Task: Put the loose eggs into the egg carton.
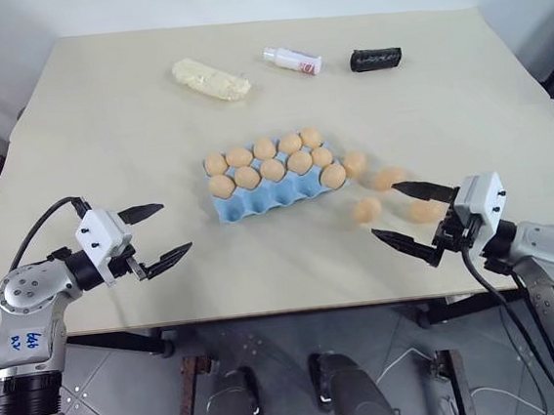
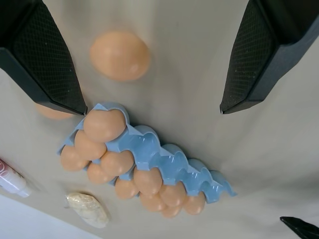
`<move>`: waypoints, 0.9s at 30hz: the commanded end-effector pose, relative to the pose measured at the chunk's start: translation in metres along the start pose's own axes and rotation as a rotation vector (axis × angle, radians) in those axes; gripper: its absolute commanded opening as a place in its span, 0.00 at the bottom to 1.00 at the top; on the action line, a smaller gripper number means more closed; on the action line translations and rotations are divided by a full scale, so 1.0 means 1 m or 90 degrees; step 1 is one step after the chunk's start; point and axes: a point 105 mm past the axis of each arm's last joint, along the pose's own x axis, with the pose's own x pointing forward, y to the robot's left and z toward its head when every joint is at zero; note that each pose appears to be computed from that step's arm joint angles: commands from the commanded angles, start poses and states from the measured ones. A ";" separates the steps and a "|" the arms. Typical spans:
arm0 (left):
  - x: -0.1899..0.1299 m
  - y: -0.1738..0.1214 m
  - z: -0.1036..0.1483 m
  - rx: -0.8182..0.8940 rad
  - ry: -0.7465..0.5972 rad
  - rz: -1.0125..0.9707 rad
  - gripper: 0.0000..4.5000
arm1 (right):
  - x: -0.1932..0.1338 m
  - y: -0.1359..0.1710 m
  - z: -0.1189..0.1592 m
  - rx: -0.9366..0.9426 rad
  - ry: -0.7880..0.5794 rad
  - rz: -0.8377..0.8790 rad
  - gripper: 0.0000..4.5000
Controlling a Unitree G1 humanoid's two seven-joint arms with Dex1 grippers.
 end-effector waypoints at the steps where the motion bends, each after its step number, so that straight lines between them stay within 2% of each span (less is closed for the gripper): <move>1: -0.002 0.000 0.003 -0.012 0.002 -0.011 0.99 | 0.001 -0.003 0.008 -0.010 -0.023 -0.023 1.00; 9: 0.021 -0.037 0.024 -0.044 -0.075 -0.161 0.99 | -0.047 -0.014 -0.001 -0.014 0.034 -0.152 1.00; 15: 0.042 -0.069 0.037 -0.001 -0.125 -0.295 0.99 | -0.079 -0.011 -0.020 0.016 0.075 -0.241 1.00; 20: 0.050 -0.073 0.036 0.014 -0.133 -0.330 0.99 | -0.081 -0.011 -0.041 0.023 0.121 -0.217 1.00; 27: 0.047 -0.069 0.033 0.020 -0.131 -0.319 0.99 | -0.064 -0.038 -0.055 0.016 0.127 -0.177 1.00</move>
